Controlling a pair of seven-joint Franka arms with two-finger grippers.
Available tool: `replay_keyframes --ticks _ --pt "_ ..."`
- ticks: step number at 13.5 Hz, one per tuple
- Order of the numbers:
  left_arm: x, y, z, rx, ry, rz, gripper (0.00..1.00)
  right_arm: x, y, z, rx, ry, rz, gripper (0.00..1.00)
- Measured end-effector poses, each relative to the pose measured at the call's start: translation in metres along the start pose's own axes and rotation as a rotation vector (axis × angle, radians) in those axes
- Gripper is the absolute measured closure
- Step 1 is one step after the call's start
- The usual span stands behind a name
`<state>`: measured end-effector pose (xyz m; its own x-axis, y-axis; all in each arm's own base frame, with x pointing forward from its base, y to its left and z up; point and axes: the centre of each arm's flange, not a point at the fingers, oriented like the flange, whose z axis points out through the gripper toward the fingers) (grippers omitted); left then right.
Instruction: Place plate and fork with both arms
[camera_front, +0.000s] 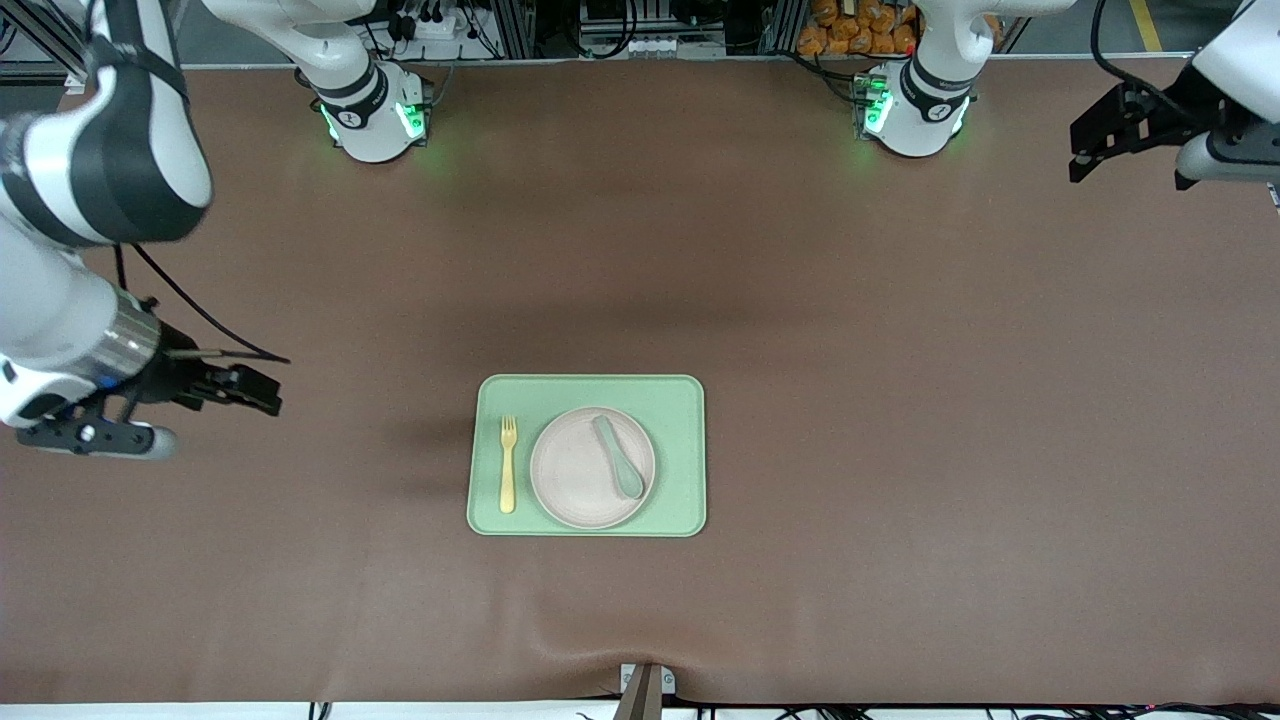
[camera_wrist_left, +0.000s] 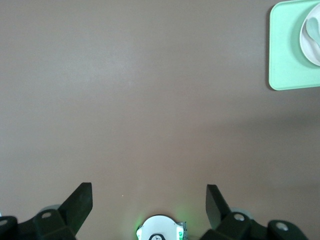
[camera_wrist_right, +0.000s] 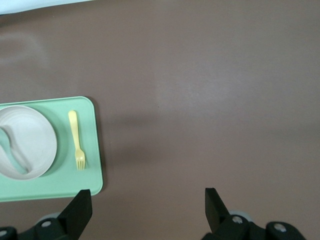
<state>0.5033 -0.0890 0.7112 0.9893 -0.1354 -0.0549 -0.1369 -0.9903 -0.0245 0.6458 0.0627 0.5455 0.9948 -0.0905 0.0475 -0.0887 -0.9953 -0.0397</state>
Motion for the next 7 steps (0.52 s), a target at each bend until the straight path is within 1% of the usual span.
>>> replay_keyframes --ticks 3,5,7 --pt "-0.007 -0.003 -0.001 -0.003 -0.02 0.02 0.0 -0.025 0.012 -0.049 -0.004 0.006 -0.033 0.0" --pt "-0.007 -0.003 0.002 -0.008 -0.025 0.02 0.0 -0.044 0.02 -0.079 -0.009 0.005 -0.034 0.0" --pt "-0.007 -0.004 0.002 -0.008 -0.027 0.017 0.0 -0.066 0.026 -0.107 -0.012 0.016 -0.03 0.0"
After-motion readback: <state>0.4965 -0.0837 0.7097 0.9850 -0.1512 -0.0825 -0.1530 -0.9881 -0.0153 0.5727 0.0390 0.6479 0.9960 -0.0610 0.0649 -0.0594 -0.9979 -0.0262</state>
